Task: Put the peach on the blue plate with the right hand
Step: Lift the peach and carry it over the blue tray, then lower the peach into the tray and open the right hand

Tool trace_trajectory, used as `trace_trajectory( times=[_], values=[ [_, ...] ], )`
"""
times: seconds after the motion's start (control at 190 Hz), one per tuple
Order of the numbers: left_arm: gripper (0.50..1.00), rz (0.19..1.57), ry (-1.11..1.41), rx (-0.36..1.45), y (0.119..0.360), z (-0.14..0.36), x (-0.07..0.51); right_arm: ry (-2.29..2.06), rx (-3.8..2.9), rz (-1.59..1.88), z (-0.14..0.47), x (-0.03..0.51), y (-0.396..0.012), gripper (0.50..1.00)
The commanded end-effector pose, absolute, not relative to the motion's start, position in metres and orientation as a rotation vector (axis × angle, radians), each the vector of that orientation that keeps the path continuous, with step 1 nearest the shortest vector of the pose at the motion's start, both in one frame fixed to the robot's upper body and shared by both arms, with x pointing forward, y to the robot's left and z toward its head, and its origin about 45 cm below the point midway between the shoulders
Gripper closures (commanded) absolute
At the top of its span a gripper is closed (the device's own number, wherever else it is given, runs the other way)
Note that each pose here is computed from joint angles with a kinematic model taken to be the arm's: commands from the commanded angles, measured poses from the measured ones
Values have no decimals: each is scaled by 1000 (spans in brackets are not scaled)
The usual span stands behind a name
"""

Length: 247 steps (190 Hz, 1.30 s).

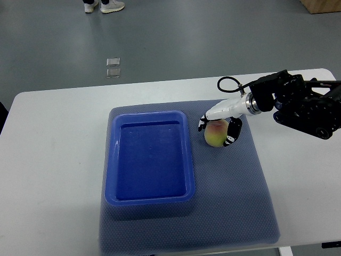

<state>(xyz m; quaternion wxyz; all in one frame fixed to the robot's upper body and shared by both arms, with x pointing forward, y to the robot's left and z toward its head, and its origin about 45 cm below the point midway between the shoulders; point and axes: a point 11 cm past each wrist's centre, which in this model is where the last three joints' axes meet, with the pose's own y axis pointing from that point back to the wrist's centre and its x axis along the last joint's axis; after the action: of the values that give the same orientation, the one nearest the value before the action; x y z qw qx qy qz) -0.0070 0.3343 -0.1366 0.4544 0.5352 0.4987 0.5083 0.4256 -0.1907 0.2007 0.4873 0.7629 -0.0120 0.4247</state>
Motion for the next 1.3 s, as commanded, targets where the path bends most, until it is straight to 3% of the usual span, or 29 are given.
trace_trajectory(
  times=[0.0,0.205,0.442,0.626,0.679,0.684,0.737,0.932,1.0,1.174,1.179,1.211,1.253,1.295],
  values=[
    [500,1255,1230,1321,334,-137,-7,-30,1852,1036,200,426,-191,756],
    [500,1255,1229,1320,334,-137,-6,-60,1847,1063,213,433,-190,785],
    [500,1255,1229,1320,334,-137,-6,-91,1834,1157,254,449,-173,785],
    [500,1255,1229,1320,334,-137,-6,-48,1942,1245,280,443,-99,783],
    [500,1255,1229,1320,334,-137,-6,-48,1942,1245,280,443,-99,783],
    [500,1255,1229,1320,334,-137,-6,-26,1969,1261,281,438,-81,781],
    [500,1255,1229,1320,334,-137,-6,7,1988,1274,278,431,-63,779],
    [500,1255,1229,1320,334,-137,-6,57,2020,1286,265,420,-27,767],
    [500,1256,1230,1319,334,-137,-6,91,2055,1256,245,408,-10,750],
    [500,1256,1230,1319,334,-137,-6,92,2064,1203,225,405,-17,703],
    [500,1256,1230,1319,334,-137,-6,94,2070,1178,216,403,-20,669],
    [500,1256,1230,1319,334,-137,-6,96,2072,1169,213,402,-21,638],
    [500,1256,1230,1319,334,-137,-6,104,2069,1163,211,401,-22,605],
    [500,1256,1230,1319,334,-137,-6,104,2069,1163,211,401,-22,605]
  ],
)
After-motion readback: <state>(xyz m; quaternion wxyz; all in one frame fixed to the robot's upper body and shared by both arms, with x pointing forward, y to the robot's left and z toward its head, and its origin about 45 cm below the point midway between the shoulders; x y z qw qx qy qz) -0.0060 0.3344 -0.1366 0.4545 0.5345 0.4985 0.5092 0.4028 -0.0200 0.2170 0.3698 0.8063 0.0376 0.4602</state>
